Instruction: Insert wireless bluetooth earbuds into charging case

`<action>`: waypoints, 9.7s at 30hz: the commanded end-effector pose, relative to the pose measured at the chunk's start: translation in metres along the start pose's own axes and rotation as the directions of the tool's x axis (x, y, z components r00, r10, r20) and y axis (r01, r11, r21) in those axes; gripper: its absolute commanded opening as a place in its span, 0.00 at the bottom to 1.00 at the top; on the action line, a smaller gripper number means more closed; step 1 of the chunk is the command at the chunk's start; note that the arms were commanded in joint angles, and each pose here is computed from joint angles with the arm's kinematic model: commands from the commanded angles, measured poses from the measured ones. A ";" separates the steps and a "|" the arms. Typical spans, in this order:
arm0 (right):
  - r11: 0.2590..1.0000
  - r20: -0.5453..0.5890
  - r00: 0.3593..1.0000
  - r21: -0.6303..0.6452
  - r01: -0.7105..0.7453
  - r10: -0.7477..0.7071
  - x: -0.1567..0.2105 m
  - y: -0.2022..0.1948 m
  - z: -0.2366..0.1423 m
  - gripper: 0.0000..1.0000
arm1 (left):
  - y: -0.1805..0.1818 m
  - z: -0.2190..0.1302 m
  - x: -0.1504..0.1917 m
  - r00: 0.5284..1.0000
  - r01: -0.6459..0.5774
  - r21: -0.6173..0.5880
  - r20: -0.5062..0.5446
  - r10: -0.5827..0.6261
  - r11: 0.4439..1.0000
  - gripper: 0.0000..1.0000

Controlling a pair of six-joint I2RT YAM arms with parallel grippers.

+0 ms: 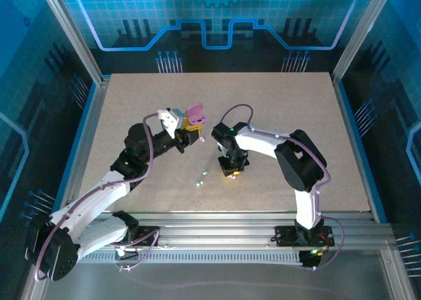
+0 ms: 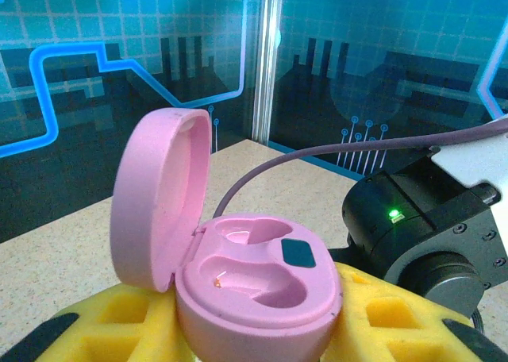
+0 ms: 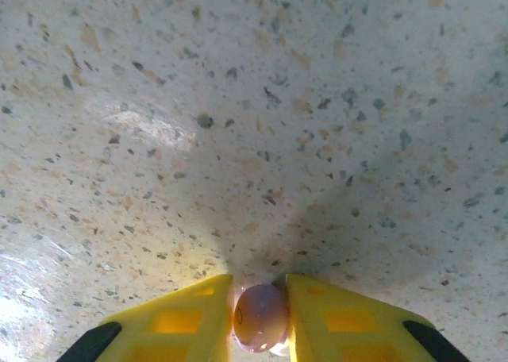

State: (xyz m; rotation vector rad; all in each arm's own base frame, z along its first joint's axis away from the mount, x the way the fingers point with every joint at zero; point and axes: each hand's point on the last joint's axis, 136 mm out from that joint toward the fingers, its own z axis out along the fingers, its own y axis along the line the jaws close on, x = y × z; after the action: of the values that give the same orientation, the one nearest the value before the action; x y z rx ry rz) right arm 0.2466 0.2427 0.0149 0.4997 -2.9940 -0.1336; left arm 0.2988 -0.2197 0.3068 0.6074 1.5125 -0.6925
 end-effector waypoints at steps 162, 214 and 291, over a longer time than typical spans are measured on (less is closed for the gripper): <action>0.931 0.321 0.947 -0.348 0.111 0.007 -0.175 0.038 -0.085 0.40 | -0.020 -0.041 -0.065 0.974 -0.141 -0.025 0.176 0.143 0.990 0.35; 0.896 0.205 0.952 -0.339 0.288 -0.228 -0.187 0.071 -0.001 0.24 | -0.023 -0.032 -0.056 0.982 -0.120 0.018 0.148 0.116 0.993 0.35; 0.887 0.657 0.742 -0.412 0.206 0.133 -0.051 0.066 -0.292 0.19 | -0.022 0.062 0.017 0.983 -0.133 -0.042 0.122 0.138 0.990 0.36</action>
State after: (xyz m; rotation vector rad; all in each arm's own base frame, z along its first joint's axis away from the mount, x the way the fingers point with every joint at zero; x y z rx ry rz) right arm 0.3082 0.2983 0.3022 0.5227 -3.3885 -1.3061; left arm 0.3229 -0.2798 0.2732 0.6460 1.4106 -0.5929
